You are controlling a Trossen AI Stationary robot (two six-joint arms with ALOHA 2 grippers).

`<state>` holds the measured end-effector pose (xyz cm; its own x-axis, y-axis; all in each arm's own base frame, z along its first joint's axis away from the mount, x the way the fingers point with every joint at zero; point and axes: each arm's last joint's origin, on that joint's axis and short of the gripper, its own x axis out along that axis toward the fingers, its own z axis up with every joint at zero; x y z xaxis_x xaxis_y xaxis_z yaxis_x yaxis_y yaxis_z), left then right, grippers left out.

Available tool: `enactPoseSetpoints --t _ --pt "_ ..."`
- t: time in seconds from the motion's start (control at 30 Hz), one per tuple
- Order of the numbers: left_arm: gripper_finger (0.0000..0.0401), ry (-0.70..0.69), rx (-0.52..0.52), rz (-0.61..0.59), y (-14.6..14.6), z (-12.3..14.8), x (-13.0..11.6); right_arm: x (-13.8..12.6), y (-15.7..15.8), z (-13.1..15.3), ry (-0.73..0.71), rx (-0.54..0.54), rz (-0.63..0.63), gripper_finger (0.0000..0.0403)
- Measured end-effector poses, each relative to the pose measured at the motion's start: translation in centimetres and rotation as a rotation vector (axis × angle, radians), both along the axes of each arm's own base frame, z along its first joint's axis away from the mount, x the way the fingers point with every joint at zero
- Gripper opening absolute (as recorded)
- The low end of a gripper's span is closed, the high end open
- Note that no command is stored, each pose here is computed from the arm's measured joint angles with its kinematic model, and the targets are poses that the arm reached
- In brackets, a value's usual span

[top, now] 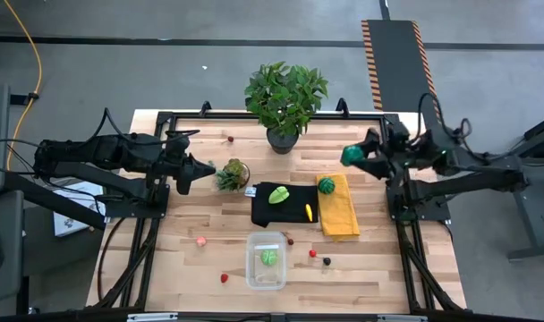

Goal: Pick and placing Produce into tupperware
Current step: Put the bell pepper into the bin

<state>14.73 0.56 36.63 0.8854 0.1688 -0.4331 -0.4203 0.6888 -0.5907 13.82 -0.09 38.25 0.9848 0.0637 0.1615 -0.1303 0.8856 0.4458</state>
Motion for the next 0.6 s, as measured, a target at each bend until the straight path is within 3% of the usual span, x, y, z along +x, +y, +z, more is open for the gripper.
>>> enactPoseSetpoints --t 0.3,0.6 --pt "0.0001 0.0 0.0 0.0 0.0 0.0 0.0 -1.5 -0.9 6.0 0.184 -0.235 -0.089 0.0213" --pt "0.0001 0.0 0.0 0.0 0.0 0.0 0.0 -1.6 -1.2 8.9 0.314 -0.345 -0.097 0.0213"
